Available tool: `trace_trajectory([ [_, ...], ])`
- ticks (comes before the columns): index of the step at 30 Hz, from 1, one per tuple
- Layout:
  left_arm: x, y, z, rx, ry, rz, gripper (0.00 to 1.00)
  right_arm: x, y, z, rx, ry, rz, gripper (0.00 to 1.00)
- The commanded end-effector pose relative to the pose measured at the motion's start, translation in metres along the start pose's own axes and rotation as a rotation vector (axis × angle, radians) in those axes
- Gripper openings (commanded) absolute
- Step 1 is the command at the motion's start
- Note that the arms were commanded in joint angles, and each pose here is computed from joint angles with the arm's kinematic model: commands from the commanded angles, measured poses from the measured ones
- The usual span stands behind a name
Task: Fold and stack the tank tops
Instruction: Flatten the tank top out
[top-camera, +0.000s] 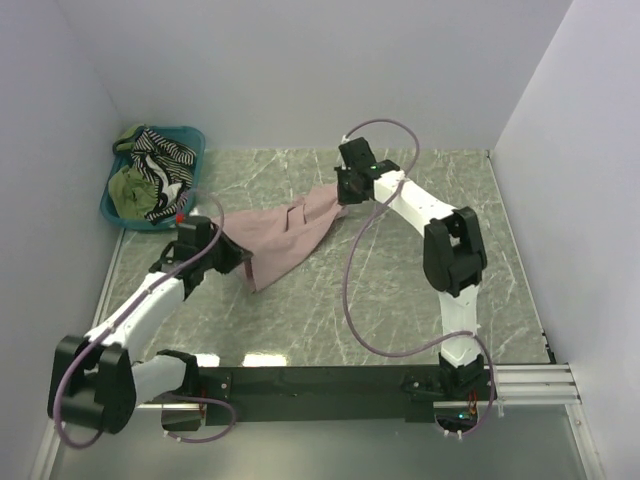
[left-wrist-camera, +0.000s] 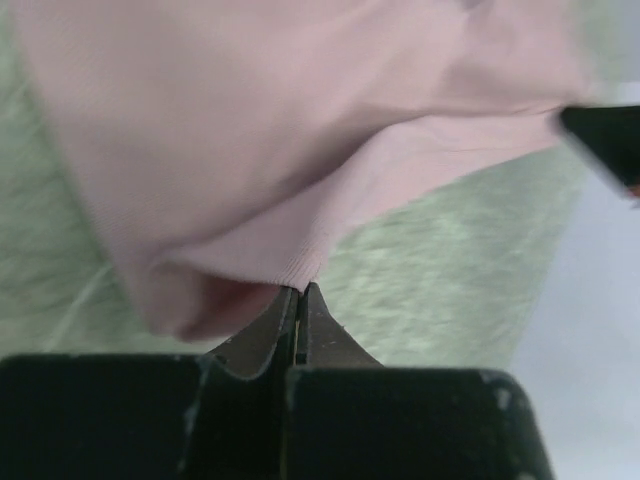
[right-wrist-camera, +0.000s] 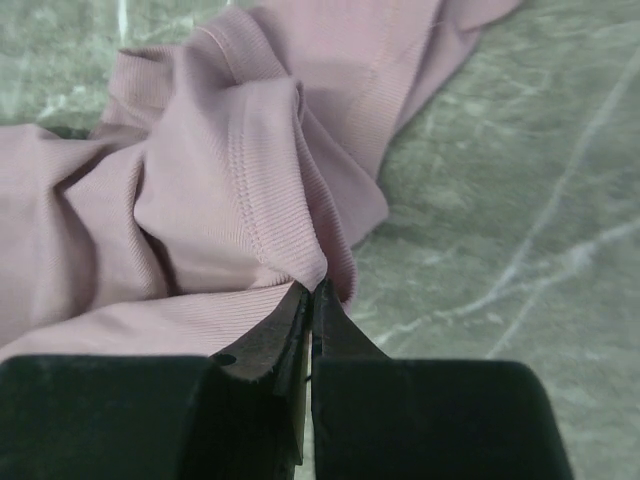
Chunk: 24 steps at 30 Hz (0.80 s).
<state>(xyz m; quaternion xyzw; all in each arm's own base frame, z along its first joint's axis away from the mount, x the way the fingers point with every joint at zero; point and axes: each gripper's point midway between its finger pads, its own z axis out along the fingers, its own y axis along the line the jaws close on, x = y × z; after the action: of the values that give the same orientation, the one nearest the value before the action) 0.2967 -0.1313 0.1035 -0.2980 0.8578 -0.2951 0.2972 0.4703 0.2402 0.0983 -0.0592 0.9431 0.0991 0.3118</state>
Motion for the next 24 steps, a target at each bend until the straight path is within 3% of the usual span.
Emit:
trace_trajectory([
  [1,-0.034,-0.054,-0.035,0.118,-0.109,0.080,0.01,-0.059,-0.004,-0.065,-0.025,-0.203,0.067,0.00],
  [7,-0.061,-0.105,-0.085,0.216,-0.190,0.146,0.01,-0.091,-0.024,-0.145,-0.004,-0.371,0.136,0.00],
  [14,-0.089,-0.166,-0.156,0.379,-0.332,0.233,0.01,-0.119,-0.036,-0.281,-0.033,-0.654,0.199,0.00],
  [24,-0.107,-0.238,-0.265,0.629,-0.487,0.316,0.01,-0.112,-0.044,-0.431,-0.101,-0.954,0.210,0.00],
])
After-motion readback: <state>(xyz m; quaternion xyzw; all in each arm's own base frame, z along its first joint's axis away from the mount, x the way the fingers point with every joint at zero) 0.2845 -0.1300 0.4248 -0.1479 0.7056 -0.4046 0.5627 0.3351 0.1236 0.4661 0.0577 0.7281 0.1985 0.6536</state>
